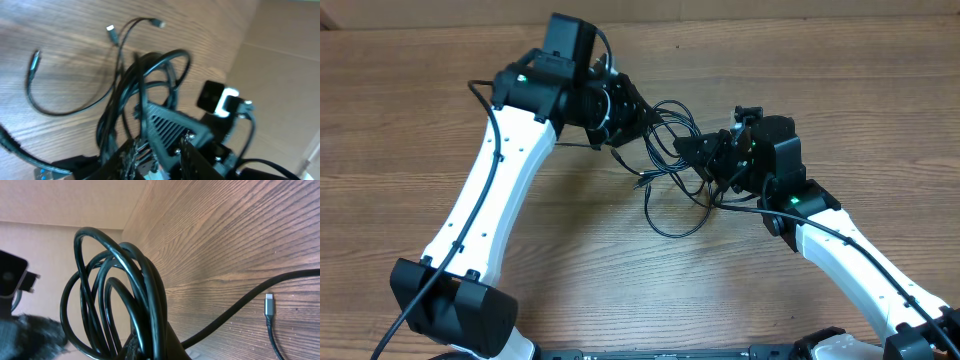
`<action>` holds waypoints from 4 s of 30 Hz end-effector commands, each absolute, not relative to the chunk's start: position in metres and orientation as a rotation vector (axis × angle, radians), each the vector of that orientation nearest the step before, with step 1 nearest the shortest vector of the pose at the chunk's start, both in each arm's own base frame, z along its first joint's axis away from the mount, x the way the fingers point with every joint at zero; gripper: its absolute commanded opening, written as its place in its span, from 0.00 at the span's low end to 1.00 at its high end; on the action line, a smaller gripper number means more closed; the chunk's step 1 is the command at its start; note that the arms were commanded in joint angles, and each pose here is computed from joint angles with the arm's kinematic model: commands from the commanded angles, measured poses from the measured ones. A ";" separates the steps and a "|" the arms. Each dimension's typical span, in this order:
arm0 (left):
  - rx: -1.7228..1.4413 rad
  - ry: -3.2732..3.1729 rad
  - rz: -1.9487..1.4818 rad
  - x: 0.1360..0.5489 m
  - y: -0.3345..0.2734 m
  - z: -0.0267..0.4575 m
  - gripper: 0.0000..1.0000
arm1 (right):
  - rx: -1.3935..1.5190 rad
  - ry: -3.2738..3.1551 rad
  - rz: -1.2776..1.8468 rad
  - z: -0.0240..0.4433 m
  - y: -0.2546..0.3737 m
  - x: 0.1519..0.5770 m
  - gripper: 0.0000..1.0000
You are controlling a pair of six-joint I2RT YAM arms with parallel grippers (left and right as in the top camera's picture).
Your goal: Untangle cables
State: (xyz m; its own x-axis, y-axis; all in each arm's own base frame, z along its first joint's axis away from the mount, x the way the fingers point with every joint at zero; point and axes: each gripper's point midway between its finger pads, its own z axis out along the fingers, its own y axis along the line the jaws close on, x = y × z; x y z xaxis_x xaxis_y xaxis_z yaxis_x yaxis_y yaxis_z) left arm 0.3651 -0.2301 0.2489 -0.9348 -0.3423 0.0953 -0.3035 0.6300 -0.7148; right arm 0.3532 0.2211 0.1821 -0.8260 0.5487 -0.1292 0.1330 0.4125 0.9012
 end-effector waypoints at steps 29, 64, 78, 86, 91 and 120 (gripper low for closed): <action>-0.477 2.329 -1.463 0.454 -0.156 0.320 0.04 | 0.950 2.491 0.504 0.085 0.119 0.322 0.04; -0.245 2.996 -0.655 0.363 -0.264 0.108 0.13 | 0.634 2.548 0.785 0.103 0.163 0.326 0.04; -0.291 2.378 0.620 0.450 -0.091 0.188 0.04 | 0.780 2.607 0.315 0.072 0.103 0.304 0.04; -0.544 2.301 0.368 0.471 -0.065 0.238 0.04 | 0.799 2.647 0.212 0.065 0.090 0.291 0.04; -0.651 2.302 0.405 0.473 -0.011 0.245 0.04 | 0.821 2.668 0.028 0.060 0.068 0.276 0.04; -0.099 2.500 -0.270 0.480 -0.037 0.282 0.04 | 0.229 2.511 0.813 0.112 0.156 0.340 0.93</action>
State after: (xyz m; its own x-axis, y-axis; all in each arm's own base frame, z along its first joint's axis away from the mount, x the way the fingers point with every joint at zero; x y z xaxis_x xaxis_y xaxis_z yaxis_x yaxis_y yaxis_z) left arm 0.4829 0.0150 0.2674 -0.7832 -0.2169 -0.5827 -0.2447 0.9691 -0.0318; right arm 0.3433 0.1185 0.1019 -0.8146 0.4892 -0.3115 0.2458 0.7777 0.5786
